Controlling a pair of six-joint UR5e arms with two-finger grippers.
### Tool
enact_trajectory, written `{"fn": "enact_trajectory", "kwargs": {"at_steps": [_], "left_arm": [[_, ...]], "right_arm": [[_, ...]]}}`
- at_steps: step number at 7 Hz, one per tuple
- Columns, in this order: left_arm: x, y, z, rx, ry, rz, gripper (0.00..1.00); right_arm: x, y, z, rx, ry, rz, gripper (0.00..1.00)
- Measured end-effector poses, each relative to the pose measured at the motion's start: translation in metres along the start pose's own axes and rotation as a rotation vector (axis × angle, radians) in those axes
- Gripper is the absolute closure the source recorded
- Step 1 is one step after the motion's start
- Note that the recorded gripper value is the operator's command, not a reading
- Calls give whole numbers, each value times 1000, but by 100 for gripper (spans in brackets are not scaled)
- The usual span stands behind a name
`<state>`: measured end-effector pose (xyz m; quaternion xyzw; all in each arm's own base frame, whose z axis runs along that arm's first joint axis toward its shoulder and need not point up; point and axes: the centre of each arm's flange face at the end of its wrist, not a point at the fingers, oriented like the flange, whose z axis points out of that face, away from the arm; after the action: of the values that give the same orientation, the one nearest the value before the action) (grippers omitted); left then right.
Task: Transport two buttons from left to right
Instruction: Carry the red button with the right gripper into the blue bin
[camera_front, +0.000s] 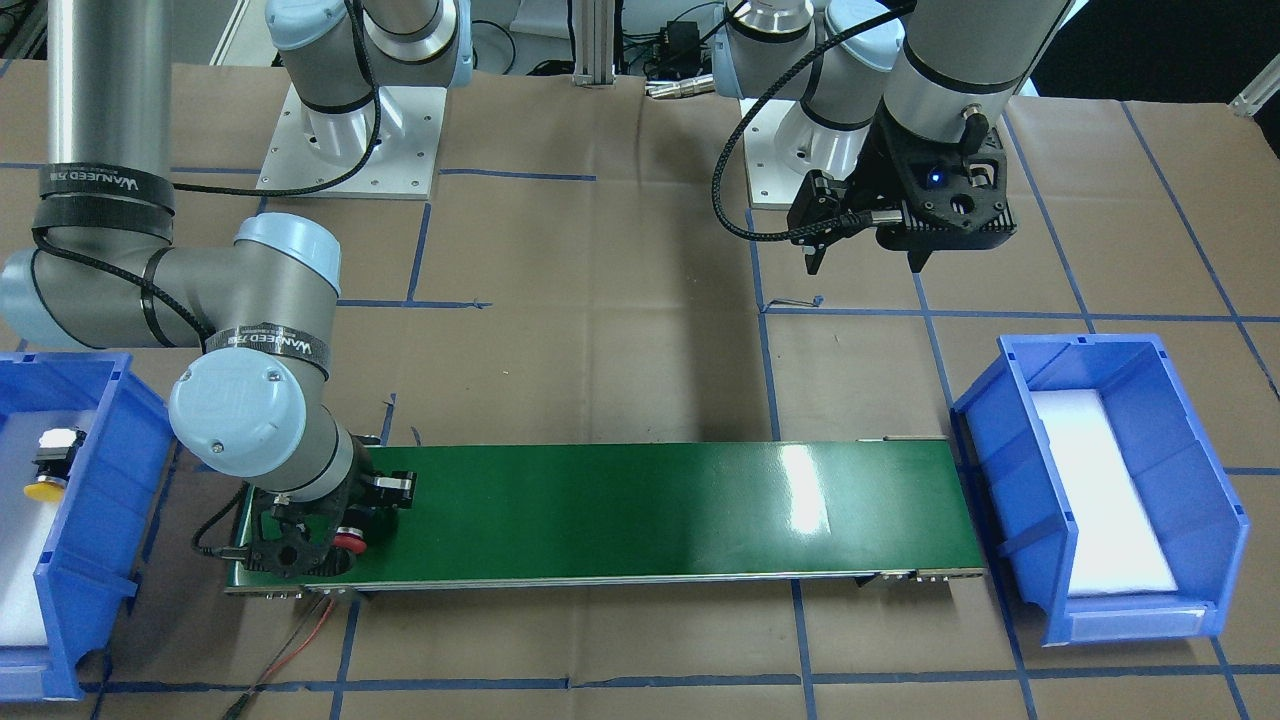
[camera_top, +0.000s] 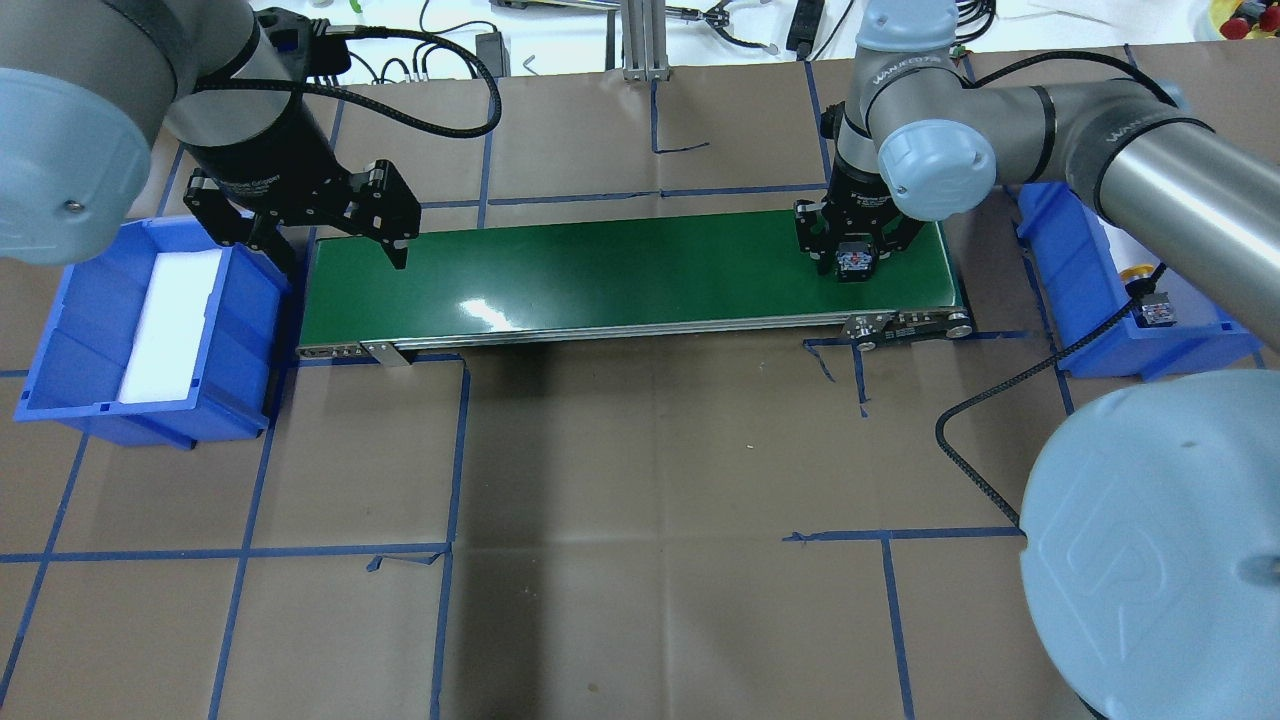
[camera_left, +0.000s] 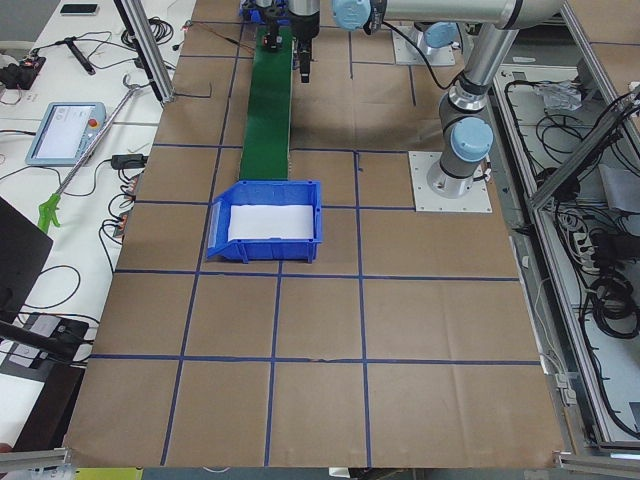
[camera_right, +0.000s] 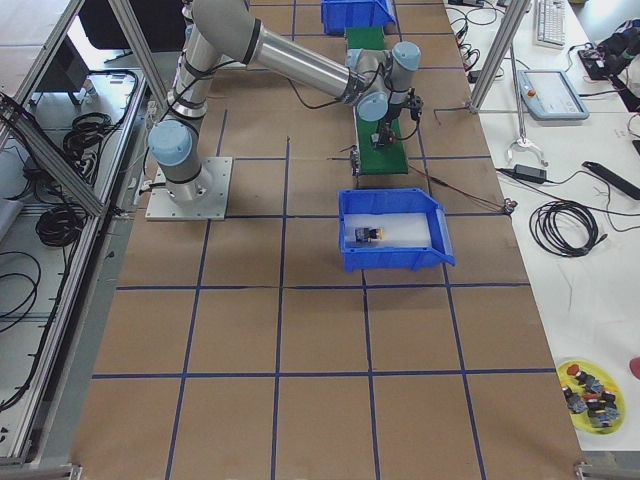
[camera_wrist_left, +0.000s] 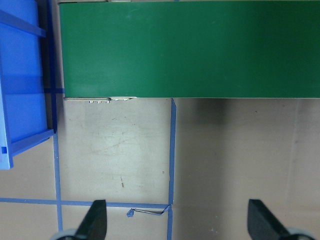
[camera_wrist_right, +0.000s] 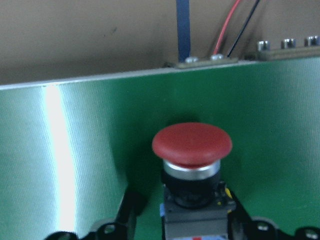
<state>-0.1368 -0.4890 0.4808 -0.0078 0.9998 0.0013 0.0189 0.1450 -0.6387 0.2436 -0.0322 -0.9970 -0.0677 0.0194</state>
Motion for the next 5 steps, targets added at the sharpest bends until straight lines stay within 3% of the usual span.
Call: {"fn": "enact_trajectory", "kwargs": {"at_steps": [2, 5], "left_arm": [[-2, -1, 0, 0, -1, 0, 0], [-3, -1, 0, 1, 2, -1, 0]], "right_arm": [[25, -3, -39, 11, 51, -16, 97], [102, -16, -114, 58, 60, -64, 97]]}}
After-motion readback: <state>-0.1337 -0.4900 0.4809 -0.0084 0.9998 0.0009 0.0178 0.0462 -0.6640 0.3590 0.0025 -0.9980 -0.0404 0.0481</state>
